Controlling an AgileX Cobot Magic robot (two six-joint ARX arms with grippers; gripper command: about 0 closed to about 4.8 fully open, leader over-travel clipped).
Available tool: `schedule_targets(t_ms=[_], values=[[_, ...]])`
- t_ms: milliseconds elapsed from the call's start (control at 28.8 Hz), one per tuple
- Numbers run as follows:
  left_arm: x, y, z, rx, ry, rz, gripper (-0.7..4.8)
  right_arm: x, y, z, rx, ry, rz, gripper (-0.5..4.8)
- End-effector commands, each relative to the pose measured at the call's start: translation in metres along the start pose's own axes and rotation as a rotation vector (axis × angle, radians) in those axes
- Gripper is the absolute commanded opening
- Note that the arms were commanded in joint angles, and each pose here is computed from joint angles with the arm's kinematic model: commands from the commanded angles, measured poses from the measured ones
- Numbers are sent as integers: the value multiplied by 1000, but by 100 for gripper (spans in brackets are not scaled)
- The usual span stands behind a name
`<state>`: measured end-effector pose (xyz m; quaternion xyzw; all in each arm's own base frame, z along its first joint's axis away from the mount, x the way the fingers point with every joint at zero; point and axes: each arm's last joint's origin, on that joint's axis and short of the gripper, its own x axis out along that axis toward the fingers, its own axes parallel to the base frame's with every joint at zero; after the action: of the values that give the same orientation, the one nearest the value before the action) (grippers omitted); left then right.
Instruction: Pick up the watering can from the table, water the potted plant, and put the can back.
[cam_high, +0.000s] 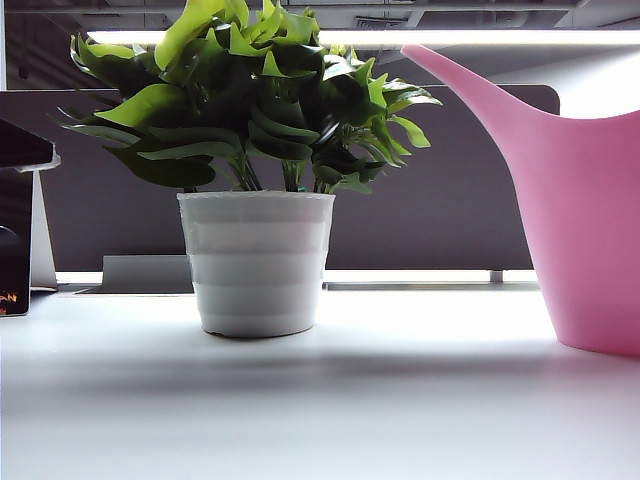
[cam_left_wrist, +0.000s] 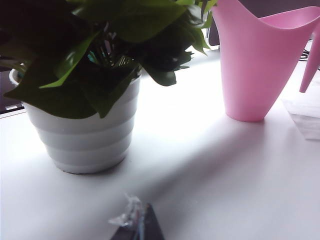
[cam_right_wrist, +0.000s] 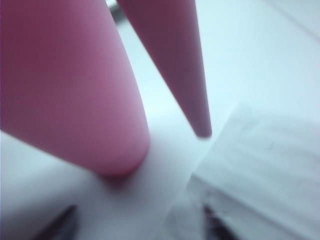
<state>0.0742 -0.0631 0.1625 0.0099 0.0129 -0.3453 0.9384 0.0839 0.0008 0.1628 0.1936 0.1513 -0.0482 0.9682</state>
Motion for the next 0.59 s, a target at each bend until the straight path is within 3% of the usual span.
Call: schedule_targets(t_ms=[35, 208, 417, 590], values=[[0, 0, 2, 5, -15, -3, -5, -1, 1, 7, -93, -77, -47, 339], [0, 0, 2, 5, -15, -3, -5, -2, 1, 13, -192, -155, -103, 437], [0, 0, 2, 5, -15, -3, -5, -2, 4, 20, -293, -244, -98, 434], [0, 0, 2, 5, -15, -3, -5, 0, 2, 19, -292, -270, -144, 430]])
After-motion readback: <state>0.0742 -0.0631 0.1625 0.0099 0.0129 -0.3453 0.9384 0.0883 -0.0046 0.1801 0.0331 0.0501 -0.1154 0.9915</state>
